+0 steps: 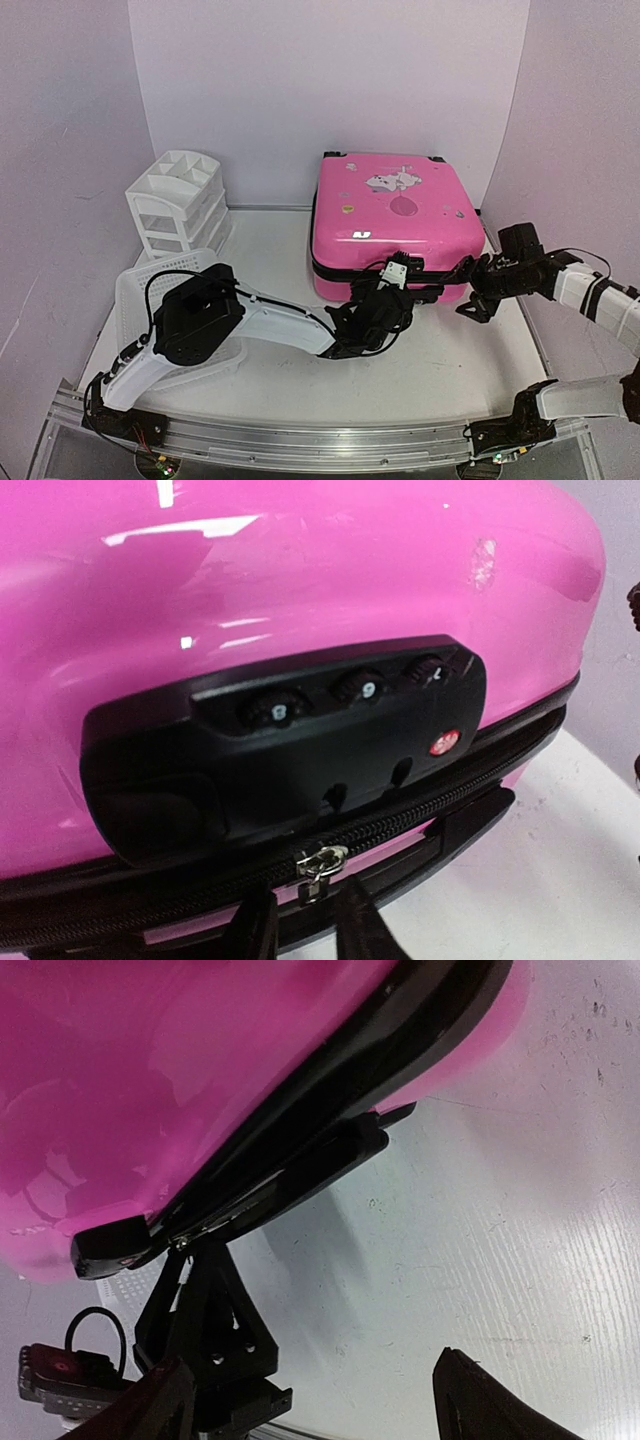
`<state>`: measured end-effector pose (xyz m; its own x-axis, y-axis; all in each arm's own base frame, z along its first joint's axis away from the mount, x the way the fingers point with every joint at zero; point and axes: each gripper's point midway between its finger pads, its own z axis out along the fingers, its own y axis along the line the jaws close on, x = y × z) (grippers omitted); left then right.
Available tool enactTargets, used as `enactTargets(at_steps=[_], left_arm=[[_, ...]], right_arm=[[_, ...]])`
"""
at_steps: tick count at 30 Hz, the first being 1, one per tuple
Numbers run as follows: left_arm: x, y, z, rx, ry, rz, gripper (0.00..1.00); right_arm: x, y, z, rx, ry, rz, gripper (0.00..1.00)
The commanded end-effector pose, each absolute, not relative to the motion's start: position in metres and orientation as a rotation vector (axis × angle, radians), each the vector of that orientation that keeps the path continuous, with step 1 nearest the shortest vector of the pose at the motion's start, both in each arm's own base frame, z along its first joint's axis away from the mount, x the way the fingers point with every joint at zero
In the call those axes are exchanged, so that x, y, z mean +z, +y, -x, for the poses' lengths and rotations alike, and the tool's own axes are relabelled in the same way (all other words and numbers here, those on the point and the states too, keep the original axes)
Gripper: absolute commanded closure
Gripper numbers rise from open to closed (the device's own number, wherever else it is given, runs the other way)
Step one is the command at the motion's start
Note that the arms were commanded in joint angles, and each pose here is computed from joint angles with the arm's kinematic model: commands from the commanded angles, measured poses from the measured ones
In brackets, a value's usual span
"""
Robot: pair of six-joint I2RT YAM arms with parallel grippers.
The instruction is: Open, take out, and arrange the luggage
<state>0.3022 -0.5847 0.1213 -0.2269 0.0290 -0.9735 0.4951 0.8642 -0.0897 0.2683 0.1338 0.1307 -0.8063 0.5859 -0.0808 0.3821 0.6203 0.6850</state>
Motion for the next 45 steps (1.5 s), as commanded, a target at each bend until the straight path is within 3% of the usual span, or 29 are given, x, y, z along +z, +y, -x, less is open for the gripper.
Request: enactTargets(at_steps=[1, 14, 27, 31, 45], left_arm=[[0.162, -0.568, -0.335, -0.417, 1.693, -0.243, 0.85], [0.168, -0.579, -0.314, -0.604, 1.663, -0.408, 1.0], [0.159, -0.573, -0.303, -0.755, 1.642, -0.519, 1.0], [0.159, -0.566, -0.307, -0.702, 1.64, -0.508, 1.0], [0.203, -0.545, -0.297, -0.552, 1.586, -0.546, 1.0]], right_arm=[[0.129, 0.135, -0.276, 1.004, 2.476, -0.879, 0.19], [0.108, 0.147, -0.295, 1.071, 2.364, -1.21, 0.25], [0.093, 0.149, -0.305, 0.922, 2.196, -1.442, 0.32], [0.088, 0.157, -0.31, 0.936, 2.159, -1.462, 0.38], [0.079, 0.172, -0.329, 0.894, 2.098, -1.434, 0.4]])
